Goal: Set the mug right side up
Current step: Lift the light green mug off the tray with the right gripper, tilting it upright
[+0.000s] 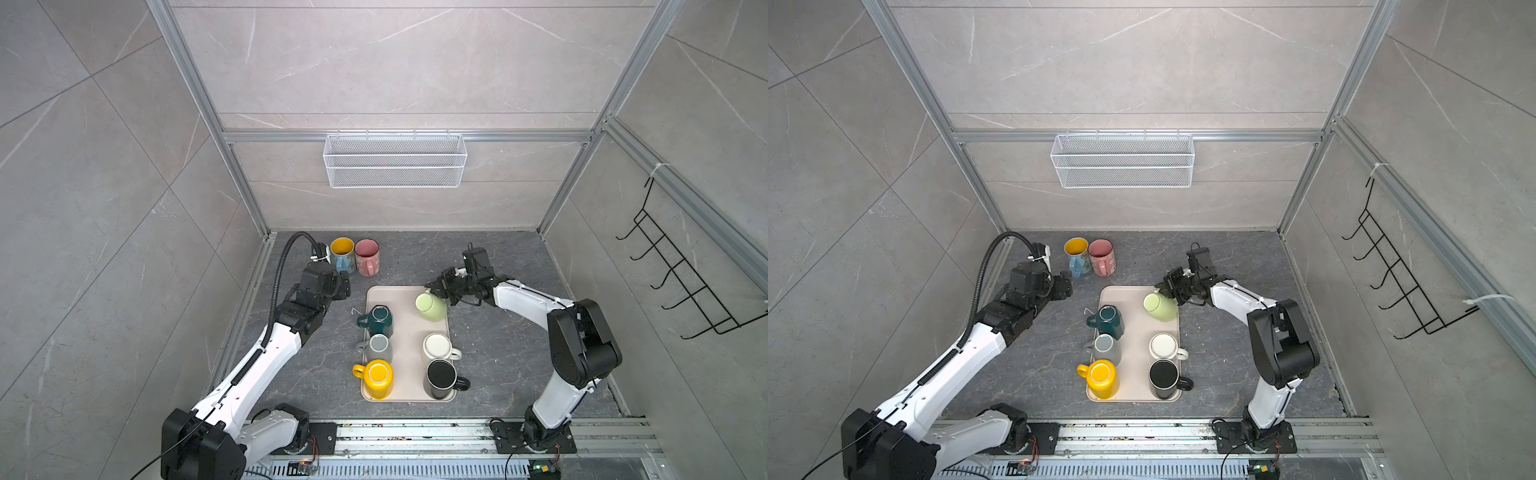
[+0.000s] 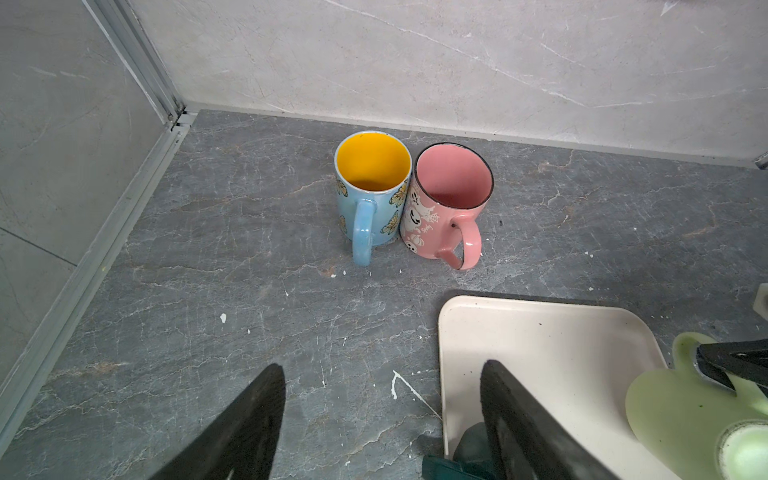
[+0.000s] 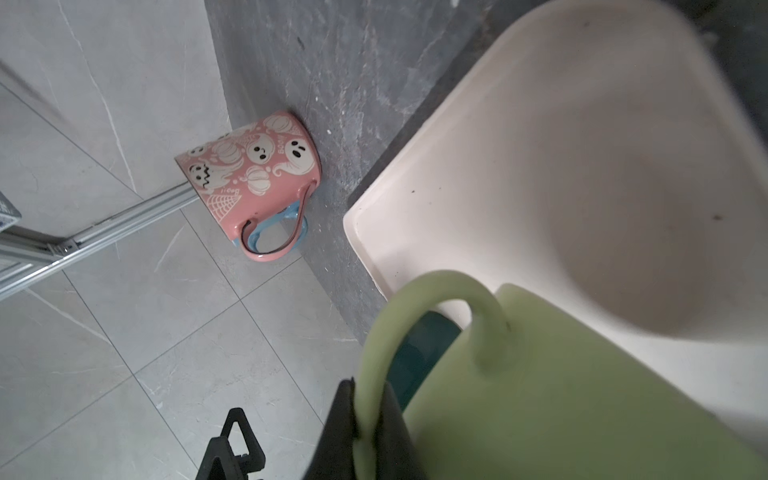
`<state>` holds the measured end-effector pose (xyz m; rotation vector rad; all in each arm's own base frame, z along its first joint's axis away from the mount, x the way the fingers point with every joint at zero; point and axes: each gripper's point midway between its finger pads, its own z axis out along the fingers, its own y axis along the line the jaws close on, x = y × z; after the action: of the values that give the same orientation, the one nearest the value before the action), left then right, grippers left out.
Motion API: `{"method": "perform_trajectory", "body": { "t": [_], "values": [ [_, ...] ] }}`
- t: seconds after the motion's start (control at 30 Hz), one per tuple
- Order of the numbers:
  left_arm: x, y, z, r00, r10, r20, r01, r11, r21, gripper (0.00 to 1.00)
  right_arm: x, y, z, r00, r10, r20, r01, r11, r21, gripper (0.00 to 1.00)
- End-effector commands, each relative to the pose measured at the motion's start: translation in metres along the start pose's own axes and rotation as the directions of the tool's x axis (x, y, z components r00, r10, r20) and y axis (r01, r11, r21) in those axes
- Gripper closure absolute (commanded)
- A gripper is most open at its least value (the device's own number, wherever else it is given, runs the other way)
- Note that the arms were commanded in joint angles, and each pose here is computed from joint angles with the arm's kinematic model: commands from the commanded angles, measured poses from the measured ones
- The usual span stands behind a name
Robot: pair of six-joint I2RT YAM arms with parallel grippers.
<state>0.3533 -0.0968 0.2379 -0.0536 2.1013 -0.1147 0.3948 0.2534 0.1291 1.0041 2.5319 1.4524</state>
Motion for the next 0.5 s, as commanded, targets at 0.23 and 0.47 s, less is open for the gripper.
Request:
{"method": "perform_trajectory", "body": {
  "t": [0.23,0.47],
  "values": [
    [-0.042,-0.016,-0.015,0.996,-0.011,0.086,0.004,0.997,0.079,0.24,0.062,0.088,-0.011,0.810,-0.583,0.059,0.586,0.807,-0.077,1.00],
    [-0.053,-0.031,-0.015,0.998,0.041,0.050,-0.048,0.988,0.148,0.23,0.115,0.123,-0.041,0.446,-0.881,0.157,0.892,0.452,-0.002,1.00]
  ]
}}
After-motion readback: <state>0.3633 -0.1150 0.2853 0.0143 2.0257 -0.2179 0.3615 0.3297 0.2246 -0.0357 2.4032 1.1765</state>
